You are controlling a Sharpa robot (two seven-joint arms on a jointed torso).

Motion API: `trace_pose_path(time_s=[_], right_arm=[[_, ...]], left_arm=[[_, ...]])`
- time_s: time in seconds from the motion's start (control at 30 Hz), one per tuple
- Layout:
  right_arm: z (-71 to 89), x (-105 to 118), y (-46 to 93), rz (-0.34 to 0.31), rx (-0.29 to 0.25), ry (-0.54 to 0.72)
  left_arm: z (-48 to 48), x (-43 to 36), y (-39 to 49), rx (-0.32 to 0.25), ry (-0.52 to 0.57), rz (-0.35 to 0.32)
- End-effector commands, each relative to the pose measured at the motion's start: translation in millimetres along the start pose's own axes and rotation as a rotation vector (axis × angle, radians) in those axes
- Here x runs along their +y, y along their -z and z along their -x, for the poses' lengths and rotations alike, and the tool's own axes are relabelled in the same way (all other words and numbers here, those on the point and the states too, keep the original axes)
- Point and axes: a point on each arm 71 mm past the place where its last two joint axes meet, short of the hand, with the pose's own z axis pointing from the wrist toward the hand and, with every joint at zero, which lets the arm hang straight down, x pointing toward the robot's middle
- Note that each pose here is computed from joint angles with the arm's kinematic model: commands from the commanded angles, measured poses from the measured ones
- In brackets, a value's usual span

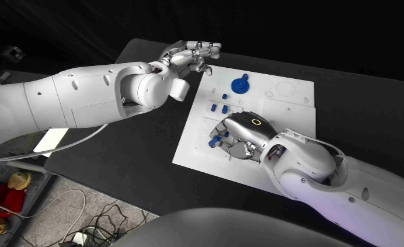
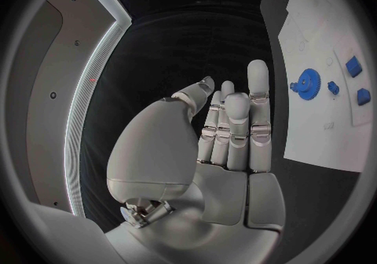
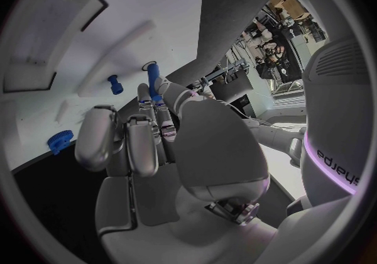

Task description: Assemble the parts on the task board

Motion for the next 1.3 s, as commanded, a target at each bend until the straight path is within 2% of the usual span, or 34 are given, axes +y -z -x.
trace_pose_path(time_s=[0.03,0.53,0.8,1.03,1.3], right_arm=[[-2.4,-2.9,1.9,-0.019,0.033,0.024],[-0.6,-3.6,5.2,-0.029,0.041,0.033],[2.7,3.1,-3.3,-0.018,0.045,0.052],[5.1,3.4,-7.5,-0.032,0.056,0.084],[7.3,11.8,-10.1,-0.004,0.040,0.087]], left_arm=[[-1.4,-0.7,0.0,0.017,0.009,-0.007],[-0.9,-0.8,0.1,0.016,0.009,-0.007],[-2.2,-0.5,-0.5,0.019,0.010,-0.006],[-1.8,-0.6,-0.1,0.017,0.009,-0.005],[-0.9,-0.8,0.1,0.015,0.008,-0.006]])
